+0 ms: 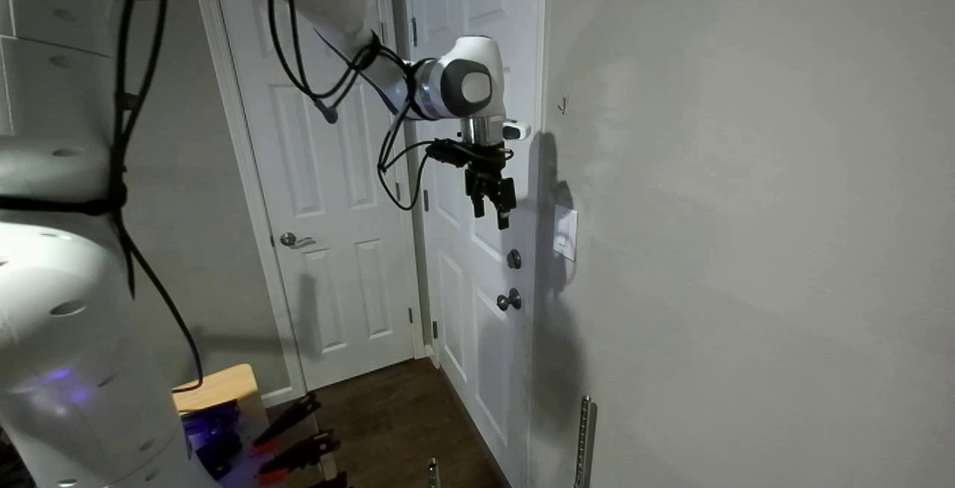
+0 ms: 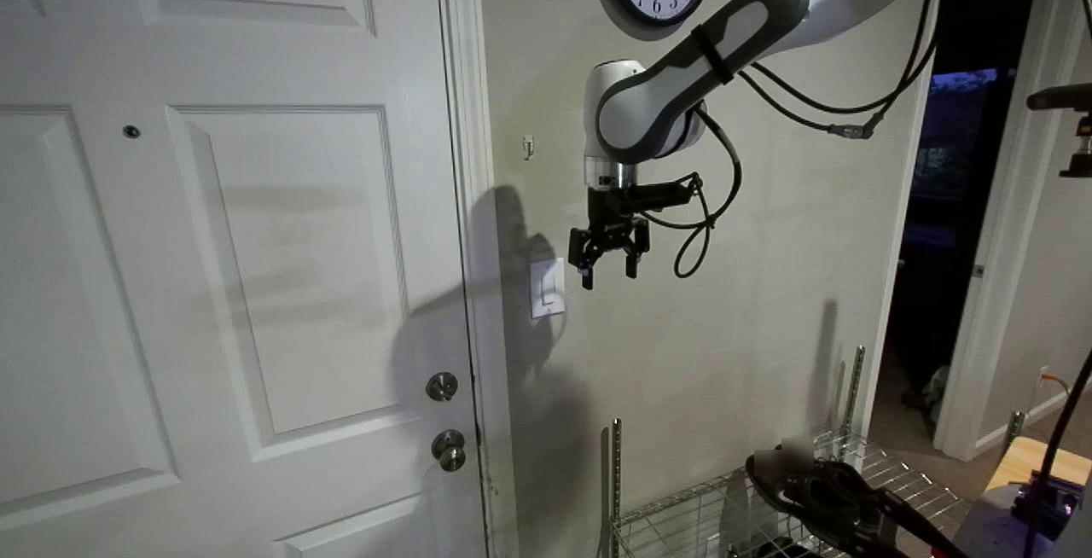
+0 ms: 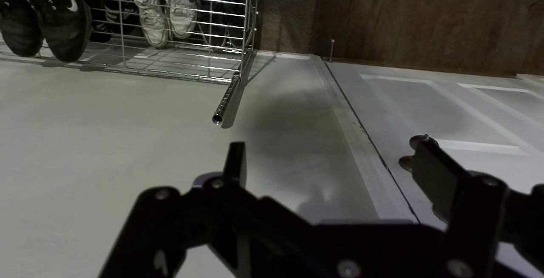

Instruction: Push the light switch downwards

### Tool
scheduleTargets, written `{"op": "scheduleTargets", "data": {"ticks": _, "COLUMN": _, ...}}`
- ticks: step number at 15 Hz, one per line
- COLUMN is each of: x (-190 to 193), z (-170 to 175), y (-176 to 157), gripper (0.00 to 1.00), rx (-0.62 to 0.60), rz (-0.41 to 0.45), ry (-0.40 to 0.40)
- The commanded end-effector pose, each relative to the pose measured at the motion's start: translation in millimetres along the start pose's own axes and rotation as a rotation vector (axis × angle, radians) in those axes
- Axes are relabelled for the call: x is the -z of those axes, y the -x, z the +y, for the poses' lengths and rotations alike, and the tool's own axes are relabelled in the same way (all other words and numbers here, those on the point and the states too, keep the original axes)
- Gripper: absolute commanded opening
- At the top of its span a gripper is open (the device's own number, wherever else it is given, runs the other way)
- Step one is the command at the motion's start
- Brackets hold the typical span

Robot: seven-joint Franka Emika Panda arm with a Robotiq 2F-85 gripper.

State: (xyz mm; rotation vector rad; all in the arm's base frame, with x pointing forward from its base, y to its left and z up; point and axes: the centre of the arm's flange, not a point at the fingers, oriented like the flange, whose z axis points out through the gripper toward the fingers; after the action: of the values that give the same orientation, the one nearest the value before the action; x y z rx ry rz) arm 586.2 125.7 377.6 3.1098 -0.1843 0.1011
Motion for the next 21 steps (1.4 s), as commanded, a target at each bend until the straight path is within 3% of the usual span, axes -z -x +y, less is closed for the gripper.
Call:
{"op": "scheduleTargets", "data": {"ticks": 1, "x": -15.1, "z": -12.7, "y": -19.2, "gripper": 1.0, "rx": 0.003, "rz": 0.044, "ry": -0.031}}
{"op": "scheduleTargets", "data": {"ticks": 8, "x": -58.0, "z": -33.9, "y": -29.9, "gripper": 1.0, "rx": 0.012, "rz": 0.109, "ry": -0.089}}
{"op": "scheduleTargets", "data": {"ticks": 15, "x": -97.1, "z": -41.6, "y": -42.5, "gripper": 1.0, "rx": -0.036, "rz": 0.27, "ry": -0.027}}
{"op": "scheduleTargets", "data": {"ticks": 21, "x": -105.6, "z": -38.3, "y": -56.6, "gripper": 1.0, "rx": -0.127, "rz": 0.403, "ry": 0.037}}
